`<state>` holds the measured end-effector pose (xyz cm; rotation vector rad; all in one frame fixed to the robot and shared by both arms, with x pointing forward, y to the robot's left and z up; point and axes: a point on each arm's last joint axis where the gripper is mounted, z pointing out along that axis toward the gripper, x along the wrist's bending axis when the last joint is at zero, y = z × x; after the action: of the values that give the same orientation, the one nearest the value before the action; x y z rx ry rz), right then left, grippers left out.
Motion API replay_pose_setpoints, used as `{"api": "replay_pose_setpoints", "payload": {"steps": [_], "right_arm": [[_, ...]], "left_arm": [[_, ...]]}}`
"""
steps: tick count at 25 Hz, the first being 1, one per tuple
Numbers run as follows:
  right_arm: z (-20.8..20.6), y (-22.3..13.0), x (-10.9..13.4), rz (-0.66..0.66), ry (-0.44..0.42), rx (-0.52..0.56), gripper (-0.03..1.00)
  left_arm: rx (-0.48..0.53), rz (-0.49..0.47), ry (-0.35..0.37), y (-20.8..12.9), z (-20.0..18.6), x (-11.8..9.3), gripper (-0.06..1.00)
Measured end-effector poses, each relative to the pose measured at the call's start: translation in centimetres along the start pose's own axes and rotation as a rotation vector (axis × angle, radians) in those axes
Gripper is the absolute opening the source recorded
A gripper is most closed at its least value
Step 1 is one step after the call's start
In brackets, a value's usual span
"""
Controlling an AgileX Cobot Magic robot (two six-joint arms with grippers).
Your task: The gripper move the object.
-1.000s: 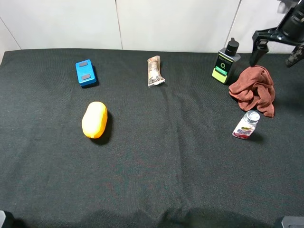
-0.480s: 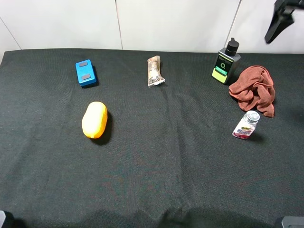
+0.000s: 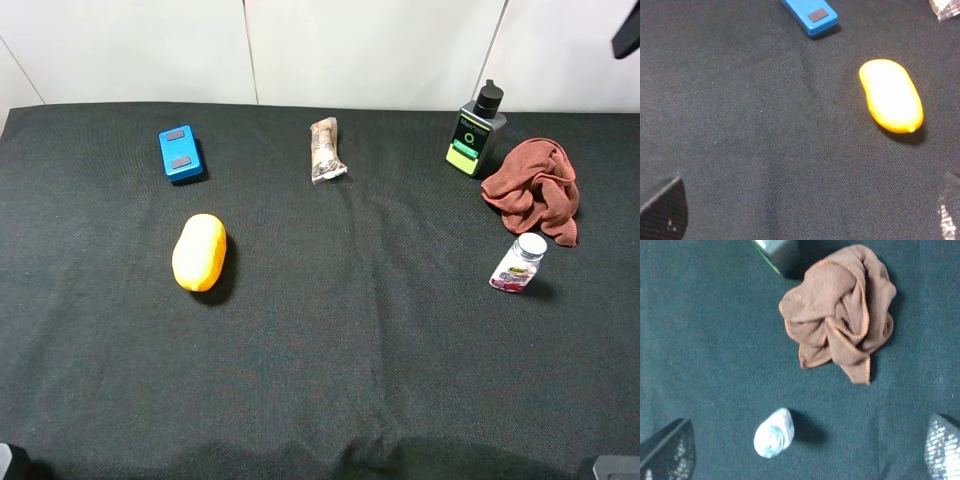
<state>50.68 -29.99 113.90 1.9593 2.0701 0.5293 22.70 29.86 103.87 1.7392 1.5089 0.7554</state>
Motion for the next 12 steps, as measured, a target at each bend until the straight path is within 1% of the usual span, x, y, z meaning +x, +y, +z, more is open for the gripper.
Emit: {"api": "replay_pose_setpoints", "payload": {"steps": [7,12], "right_arm": [[-3.5,-4.9,0.7,-0.004,-0.006,-0.076,0.69],[-6.0,-8.6,1.3,0.019,-0.010,-0.161,0.69]], "left_arm": [[0.000,0.000,0.000,0.0,0.0,0.0,0.99],[0.000,0.000,0.000,0.0,0.0,0.0,0.99]]}}
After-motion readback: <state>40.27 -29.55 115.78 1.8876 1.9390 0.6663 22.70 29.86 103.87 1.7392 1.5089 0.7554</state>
